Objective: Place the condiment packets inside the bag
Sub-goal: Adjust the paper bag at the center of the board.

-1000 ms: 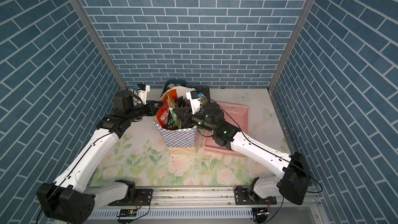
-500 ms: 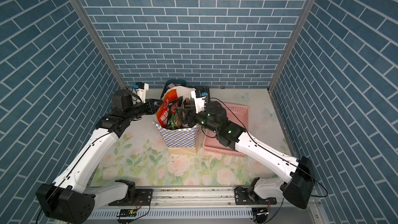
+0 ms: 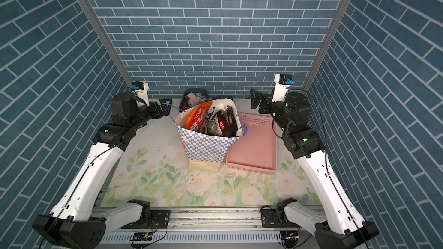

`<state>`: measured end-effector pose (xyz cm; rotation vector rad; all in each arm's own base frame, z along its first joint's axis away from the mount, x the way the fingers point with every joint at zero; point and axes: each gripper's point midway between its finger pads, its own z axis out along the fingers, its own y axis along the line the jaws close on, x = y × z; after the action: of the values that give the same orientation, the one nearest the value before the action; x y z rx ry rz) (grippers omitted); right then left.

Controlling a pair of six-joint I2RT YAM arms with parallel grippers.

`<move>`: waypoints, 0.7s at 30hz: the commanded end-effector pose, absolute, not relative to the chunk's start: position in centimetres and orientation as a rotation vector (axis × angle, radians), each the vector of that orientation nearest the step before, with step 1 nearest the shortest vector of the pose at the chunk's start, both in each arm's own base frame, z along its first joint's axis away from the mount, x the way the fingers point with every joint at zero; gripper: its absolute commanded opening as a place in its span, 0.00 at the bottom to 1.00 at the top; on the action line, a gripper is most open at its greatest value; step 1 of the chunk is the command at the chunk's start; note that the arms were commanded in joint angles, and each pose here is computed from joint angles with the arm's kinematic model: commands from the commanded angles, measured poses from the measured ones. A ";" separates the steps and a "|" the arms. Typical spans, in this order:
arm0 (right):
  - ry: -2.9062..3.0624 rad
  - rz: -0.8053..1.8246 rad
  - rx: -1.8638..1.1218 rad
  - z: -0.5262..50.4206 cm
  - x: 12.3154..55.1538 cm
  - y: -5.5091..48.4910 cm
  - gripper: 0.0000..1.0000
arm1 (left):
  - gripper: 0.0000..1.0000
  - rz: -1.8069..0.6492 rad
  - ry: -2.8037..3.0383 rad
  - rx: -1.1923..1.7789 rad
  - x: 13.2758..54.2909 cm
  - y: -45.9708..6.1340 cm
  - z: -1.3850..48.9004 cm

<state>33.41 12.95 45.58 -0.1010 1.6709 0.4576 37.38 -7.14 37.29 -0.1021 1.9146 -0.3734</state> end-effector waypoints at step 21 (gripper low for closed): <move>1.769 0.484 -0.253 41.1 32.3 13.5 1.00 | 1.00 -0.462 2.375 -0.067 27.3 -7.5 25.4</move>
<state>32.91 13.39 41.25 -0.2021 1.7746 0.4922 29.69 -7.49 27.76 -0.0758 2.2749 -0.4521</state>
